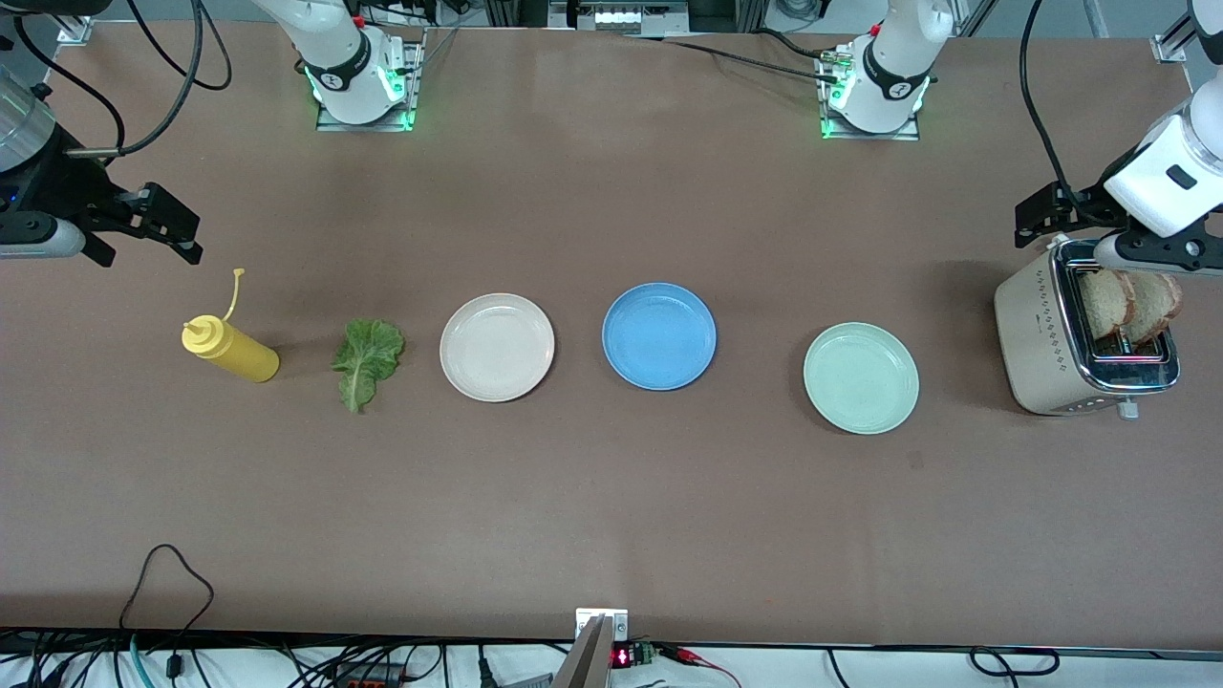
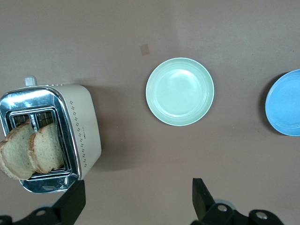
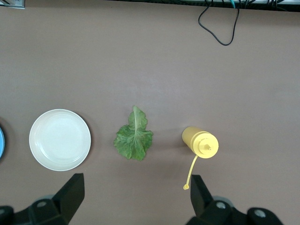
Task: Make sandwich in blue plate with both arms
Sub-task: 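Reach the left gripper down to a bread slice in the toaster, then grasp the bread slice with the left gripper and lift it out, then carry the bread to the blue plate while the right gripper reaches the lettuce, then lower the bread onto the blue plate while the right gripper grasps the lettuce, then release the bread and withdraw the left gripper while the right gripper lifts lettuce, then carry the lettuce over the bread on the blue plate with the right gripper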
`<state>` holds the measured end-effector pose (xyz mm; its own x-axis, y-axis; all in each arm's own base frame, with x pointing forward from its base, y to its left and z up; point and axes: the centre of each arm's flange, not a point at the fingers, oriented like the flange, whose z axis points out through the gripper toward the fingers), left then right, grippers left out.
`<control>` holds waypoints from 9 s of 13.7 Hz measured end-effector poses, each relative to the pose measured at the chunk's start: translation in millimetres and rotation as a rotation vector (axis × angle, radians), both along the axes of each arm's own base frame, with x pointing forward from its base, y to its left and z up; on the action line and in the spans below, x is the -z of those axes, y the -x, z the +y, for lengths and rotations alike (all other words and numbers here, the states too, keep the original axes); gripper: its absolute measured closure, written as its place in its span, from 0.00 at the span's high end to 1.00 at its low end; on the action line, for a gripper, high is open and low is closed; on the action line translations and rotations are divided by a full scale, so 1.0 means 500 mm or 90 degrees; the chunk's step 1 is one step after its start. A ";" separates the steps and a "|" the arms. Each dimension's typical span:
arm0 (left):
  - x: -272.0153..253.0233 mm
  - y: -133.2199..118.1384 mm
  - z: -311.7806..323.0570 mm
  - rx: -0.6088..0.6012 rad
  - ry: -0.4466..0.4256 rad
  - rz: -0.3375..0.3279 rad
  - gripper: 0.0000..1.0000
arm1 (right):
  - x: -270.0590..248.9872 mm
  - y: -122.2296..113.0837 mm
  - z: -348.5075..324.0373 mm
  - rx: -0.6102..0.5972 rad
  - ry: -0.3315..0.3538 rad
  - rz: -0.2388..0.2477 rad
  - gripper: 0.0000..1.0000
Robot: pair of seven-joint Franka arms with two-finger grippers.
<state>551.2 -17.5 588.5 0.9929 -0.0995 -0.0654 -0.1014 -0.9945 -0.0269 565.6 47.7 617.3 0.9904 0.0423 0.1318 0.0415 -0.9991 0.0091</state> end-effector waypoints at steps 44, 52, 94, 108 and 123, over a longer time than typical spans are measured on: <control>0.432 0.028 0.474 -0.013 -0.007 0.089 0.08 | 0.058 -0.033 0.004 -0.002 0.001 0.019 1.00; 0.194 0.015 0.437 -0.007 -0.009 0.104 0.07 | 0.056 -0.033 0.001 0.000 0.002 0.018 1.00; 0.850 -0.024 -0.471 0.012 0.726 0.113 0.07 | 0.869 -0.170 0.077 -0.045 0.017 0.191 0.96; 0.802 -0.040 -0.439 0.092 0.673 0.096 0.83 | 0.682 -0.214 0.112 -0.134 0.019 0.156 0.07; 0.515 -0.121 -0.191 0.352 0.022 0.171 1.00 | 0.382 -0.064 0.783 -0.552 -0.099 -0.009 0.06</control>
<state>611.8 -113.1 331.1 0.7430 -0.6014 -0.2938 -0.6008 -0.7927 0.1033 597.7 439.5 426.4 0.6155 0.7595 0.2105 0.7872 -0.6053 -0.1178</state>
